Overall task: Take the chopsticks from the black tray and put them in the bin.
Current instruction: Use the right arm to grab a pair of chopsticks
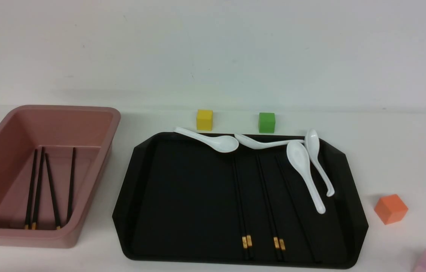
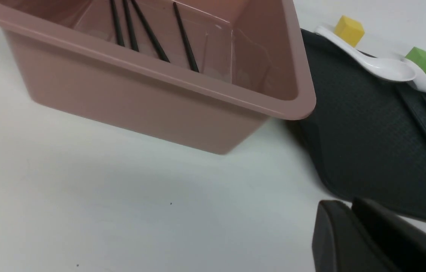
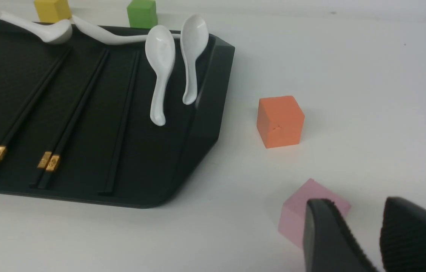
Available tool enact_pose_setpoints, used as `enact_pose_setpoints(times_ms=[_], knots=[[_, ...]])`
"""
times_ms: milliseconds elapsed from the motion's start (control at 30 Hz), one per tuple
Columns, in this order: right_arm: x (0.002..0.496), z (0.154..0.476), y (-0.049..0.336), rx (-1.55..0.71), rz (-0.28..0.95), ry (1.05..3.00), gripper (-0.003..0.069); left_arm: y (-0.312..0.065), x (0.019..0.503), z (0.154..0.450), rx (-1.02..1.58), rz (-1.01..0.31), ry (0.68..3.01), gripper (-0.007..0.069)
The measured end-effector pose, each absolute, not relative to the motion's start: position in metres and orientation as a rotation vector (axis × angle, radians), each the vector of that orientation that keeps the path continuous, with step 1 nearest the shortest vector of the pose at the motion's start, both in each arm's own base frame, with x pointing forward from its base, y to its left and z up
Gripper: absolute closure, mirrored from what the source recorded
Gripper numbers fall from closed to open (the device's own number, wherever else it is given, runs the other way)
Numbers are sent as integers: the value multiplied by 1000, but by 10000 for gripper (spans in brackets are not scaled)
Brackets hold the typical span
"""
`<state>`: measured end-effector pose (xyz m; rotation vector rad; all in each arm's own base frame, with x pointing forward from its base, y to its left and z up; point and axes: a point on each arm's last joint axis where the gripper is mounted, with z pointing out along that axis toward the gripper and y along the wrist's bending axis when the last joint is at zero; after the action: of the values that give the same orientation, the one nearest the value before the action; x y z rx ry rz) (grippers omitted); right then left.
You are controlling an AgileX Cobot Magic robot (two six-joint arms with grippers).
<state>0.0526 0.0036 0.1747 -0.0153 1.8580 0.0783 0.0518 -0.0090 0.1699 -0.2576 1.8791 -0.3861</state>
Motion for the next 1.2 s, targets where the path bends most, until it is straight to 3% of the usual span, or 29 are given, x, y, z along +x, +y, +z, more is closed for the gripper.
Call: enact_pose_setpoints(times_ms=[367,633,800,967,1100,1167,1200], knots=[[53,175,4,1,95,1852,419,-9,52,170,-258,-386,1879,550],[52,179,17,537,728,1770,419,-9,52,170,-258,-386,1879,547],[53,184,19,654,874,1703,419,-9,52,170,-258,-386,1879,546],[49,216,20,529,843,1637,427,-9,52,170,-258,-386,1879,546],[47,287,21,331,733,1580,526,-9,52,170,-258,-386,1879,539],[56,312,26,219,671,1676,608,-9,52,170,-258,-386,1879,535],[59,317,27,195,660,1706,615,-9,52,170,-258,-386,1879,533]])
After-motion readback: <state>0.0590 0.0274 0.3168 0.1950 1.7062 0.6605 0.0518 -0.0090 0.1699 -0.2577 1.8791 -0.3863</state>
